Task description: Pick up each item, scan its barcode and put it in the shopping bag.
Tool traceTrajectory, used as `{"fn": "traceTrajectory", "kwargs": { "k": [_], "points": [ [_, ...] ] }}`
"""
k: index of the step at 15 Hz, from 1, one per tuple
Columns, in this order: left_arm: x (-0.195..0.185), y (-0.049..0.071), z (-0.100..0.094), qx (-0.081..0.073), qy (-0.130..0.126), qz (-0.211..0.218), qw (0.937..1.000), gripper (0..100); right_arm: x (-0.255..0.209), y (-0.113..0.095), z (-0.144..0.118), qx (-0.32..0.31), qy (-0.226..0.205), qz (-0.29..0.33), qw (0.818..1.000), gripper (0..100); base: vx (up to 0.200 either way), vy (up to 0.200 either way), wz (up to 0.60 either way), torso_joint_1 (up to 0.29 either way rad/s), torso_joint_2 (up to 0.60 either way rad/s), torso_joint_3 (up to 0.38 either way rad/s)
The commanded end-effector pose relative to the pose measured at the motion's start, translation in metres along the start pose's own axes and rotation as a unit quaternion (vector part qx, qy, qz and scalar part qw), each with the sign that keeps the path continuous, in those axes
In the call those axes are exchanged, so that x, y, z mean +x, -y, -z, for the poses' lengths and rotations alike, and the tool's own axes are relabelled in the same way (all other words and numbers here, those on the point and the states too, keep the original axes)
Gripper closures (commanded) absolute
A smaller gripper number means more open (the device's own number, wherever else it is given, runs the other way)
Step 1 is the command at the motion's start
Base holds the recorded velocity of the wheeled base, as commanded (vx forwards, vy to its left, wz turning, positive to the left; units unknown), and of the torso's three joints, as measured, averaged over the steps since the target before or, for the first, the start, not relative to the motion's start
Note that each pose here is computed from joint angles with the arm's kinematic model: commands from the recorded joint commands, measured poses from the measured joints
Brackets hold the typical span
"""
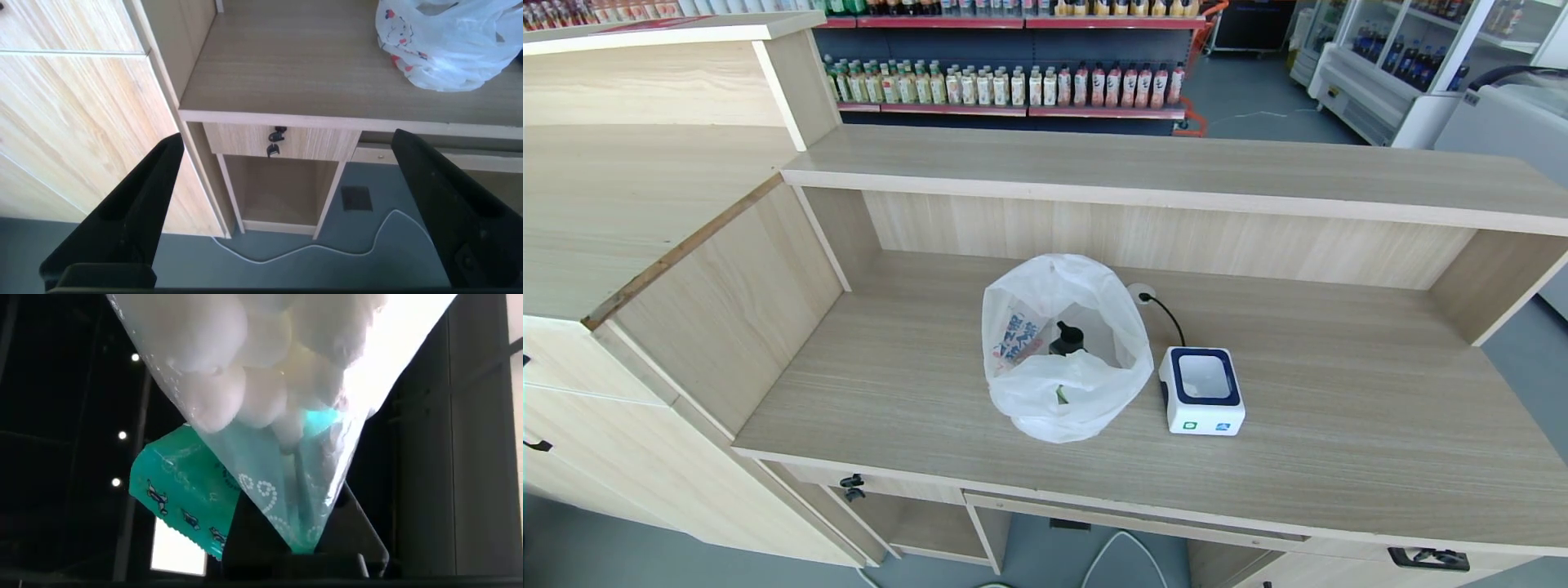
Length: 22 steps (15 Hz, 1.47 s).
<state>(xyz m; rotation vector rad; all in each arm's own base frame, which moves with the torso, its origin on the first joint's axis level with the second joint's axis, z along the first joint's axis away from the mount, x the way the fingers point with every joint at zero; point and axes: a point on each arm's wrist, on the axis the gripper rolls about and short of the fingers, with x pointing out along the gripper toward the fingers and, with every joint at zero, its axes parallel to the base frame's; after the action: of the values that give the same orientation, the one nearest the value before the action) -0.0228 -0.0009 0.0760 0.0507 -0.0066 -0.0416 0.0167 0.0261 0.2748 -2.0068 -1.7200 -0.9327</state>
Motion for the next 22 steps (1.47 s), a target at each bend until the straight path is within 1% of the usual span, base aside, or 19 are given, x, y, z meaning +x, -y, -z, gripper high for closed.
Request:
{"fn": "traceTrajectory", "kwargs": {
  "k": [1,6,9,13,17,20,22],
  "points": [
    [0.0,0.0,0.0,0.0,0.0,0.0,1.0,0,0.0,-0.002,-0.003,0.004,0.009,-0.003,1.0,100,0.0,0.0,0.0,0.0,0.0,0.0],
    [0.0,0.0,0.0,0.0,0.0,0.0,1.0,0,0.002,-0.004,-0.007,-0.005,0.014,0.003,1.0,100,0.0,0.0,0.0,0.0,0.0,0.0],
    [0.0,0.0,0.0,0.0,0.0,0.0,1.0,0,0.001,-0.006,-0.013,-0.017,0.03,0.0,0.999,100,0.0,0.0,0.0,0.0,0.0,0.0],
    [0.0,0.0,0.0,0.0,0.0,0.0,1.0,0,0.005,-0.015,-0.022,-0.015,0.047,-0.012,0.999,100,0.0,0.0,0.0,0.0,0.0,0.0],
    [0.0,0.0,0.0,0.0,0.0,0.0,1.0,0,0.006,-0.018,-0.028,-0.016,0.057,-0.018,0.998,100,0.0,0.0,0.0,0.0,0.0,0.0],
    [0.0,0.0,0.0,0.0,0.0,0.0,1.0,0,0.009,-0.025,-0.035,-0.016,0.07,-0.023,0.997,100,0.0,0.0,0.0,0.0,0.0,0.0],
    [0.0,0.0,0.0,0.0,0.0,-0.001,1.0,0,0.009,-0.025,-0.035,-0.022,0.071,-0.027,0.997,100,0.0,0.0,0.0,0.0,0.0,0.0]
  ]
}}
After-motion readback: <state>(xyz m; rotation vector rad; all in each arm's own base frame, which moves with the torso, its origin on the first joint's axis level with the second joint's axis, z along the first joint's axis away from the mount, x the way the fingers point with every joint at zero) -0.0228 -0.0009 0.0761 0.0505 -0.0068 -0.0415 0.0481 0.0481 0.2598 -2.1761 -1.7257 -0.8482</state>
